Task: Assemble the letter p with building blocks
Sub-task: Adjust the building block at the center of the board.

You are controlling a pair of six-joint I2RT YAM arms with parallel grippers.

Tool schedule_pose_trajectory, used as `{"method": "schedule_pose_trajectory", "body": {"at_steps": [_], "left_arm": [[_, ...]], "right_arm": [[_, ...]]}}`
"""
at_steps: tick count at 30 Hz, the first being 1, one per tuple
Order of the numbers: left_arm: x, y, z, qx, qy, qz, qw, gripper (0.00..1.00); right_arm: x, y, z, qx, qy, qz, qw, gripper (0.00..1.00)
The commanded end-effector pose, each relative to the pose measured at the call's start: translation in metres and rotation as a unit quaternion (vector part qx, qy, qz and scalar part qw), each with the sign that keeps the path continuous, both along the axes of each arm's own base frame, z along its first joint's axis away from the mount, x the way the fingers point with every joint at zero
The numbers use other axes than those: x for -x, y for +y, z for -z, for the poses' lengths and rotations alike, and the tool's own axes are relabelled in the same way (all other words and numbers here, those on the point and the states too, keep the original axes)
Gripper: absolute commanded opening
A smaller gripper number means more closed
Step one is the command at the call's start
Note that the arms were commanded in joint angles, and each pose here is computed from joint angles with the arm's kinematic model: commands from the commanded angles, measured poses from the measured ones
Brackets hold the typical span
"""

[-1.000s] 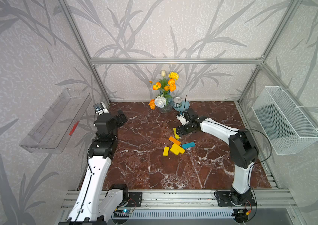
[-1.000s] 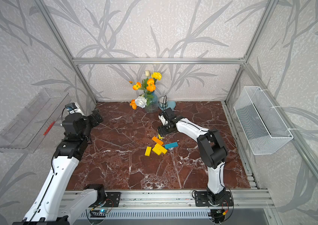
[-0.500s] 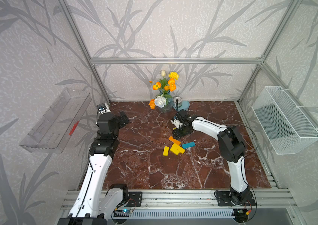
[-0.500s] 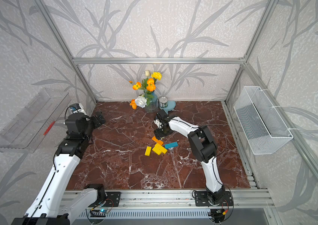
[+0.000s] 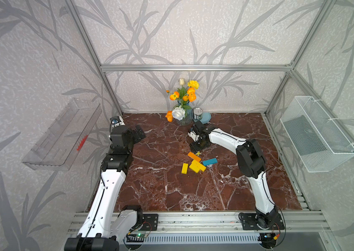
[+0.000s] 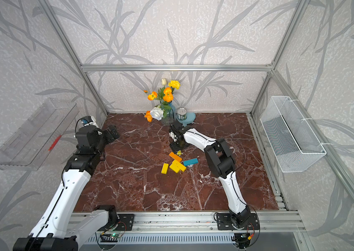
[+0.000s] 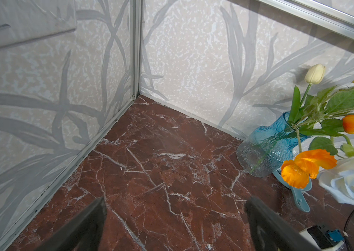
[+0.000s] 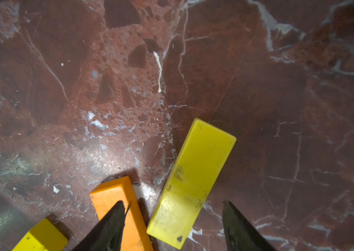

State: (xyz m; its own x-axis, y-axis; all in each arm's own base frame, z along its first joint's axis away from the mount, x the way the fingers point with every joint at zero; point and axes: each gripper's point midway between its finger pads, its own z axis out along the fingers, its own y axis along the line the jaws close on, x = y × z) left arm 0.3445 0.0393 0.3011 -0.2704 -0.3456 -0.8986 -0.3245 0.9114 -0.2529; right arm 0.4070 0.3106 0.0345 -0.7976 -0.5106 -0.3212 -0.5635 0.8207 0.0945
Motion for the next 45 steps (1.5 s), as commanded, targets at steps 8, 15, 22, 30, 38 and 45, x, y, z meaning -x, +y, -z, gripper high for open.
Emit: {"method": "schedule_pose_trajectory", "body": {"at_steps": [8,15,22,30,38,45], "left_arm": [[0.000,0.000,0.003,0.004,-0.001,0.002,1.000,1.00],[0.000,-0.001,0.004,0.001,0.001,0.004,1.000,1.00],[0.003,0.000,0.004,-0.002,0.002,0.004,1.000,1.00],[0.002,0.000,0.005,-0.009,0.005,0.006,1.000,1.00],[0.002,-0.003,0.003,-0.009,0.007,0.015,1.000,1.00],[0.002,-0.005,0.006,-0.004,0.011,0.020,1.000,1.00]], "right_arm": [[-0.009,-0.011,0.020,0.027,0.015,0.006,1.000,0.64],[-0.014,-0.015,0.026,0.044,0.021,-0.006,0.999,0.56],[-0.013,-0.017,0.023,0.059,0.010,-0.026,0.998,0.39],[-0.006,-0.010,0.008,0.089,-0.030,-0.136,0.986,0.28],[-0.004,-0.015,-0.009,0.102,-0.073,-0.261,0.957,0.25],[-0.002,-0.009,-0.029,0.066,-0.087,-0.323,0.940,0.26]]}}
